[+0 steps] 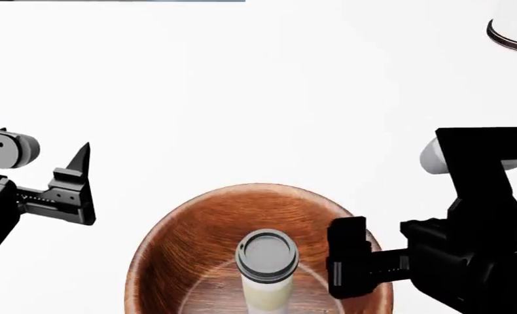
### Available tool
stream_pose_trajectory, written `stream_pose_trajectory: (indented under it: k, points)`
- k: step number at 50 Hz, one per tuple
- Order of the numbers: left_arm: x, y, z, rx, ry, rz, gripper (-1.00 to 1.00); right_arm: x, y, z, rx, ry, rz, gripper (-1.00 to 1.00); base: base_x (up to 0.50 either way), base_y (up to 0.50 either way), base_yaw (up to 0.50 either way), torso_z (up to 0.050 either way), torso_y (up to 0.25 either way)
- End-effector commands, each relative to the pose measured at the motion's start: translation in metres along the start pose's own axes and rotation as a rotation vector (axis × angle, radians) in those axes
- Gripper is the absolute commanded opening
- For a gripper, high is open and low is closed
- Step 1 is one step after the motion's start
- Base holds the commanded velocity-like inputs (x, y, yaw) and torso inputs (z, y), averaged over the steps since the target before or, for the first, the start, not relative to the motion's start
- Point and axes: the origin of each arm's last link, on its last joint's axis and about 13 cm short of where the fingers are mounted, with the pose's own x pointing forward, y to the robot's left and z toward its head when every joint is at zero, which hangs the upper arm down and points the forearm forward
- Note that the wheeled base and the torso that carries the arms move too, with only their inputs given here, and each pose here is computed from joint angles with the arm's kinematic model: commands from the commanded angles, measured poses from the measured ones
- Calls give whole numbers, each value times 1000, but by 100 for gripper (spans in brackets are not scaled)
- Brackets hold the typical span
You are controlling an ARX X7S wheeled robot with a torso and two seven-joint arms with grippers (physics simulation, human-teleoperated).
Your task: Place the cup inside the bowl on the dining table and move the bowl to any counter.
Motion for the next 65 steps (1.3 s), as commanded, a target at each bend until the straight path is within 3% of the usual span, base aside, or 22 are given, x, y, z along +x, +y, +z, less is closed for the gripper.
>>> stream_pose_trajectory:
  k: [1,27,38,39,42,50,56,65]
  points:
    - [-2,1,0,-6,1,-6,100,18,0,-3,16,45,3,100,0,0,0,0,0]
    - [-2,0,-1,-5,2,-5,100,24,-8,-13,21,89,-34,100,0,0,0,0,0]
    - [0,0,-1,-5,4,-7,100,25,-4,-11,10,81,2,100,0,0,0,0,0]
    - [0,0,-1,-5,4,-7,100,24,-4,-10,8,77,4,-100,0,0,0,0,0]
    - [0,-1,-2,-4,5,-11,100,23,-2,-9,-17,78,22,-100,0,0,0,0,0]
    - [-3,4,-2,-7,3,-9,100,24,-2,-5,8,57,23,-100,0,0,0,0,0]
    - [-2,0,-3,-8,5,-11,100,22,-3,2,73,2,20,-100,0,0,0,0,0]
    - [0,-3,-4,-9,6,-13,100,20,-1,14,69,-35,13,-100,0,0,0,0,0]
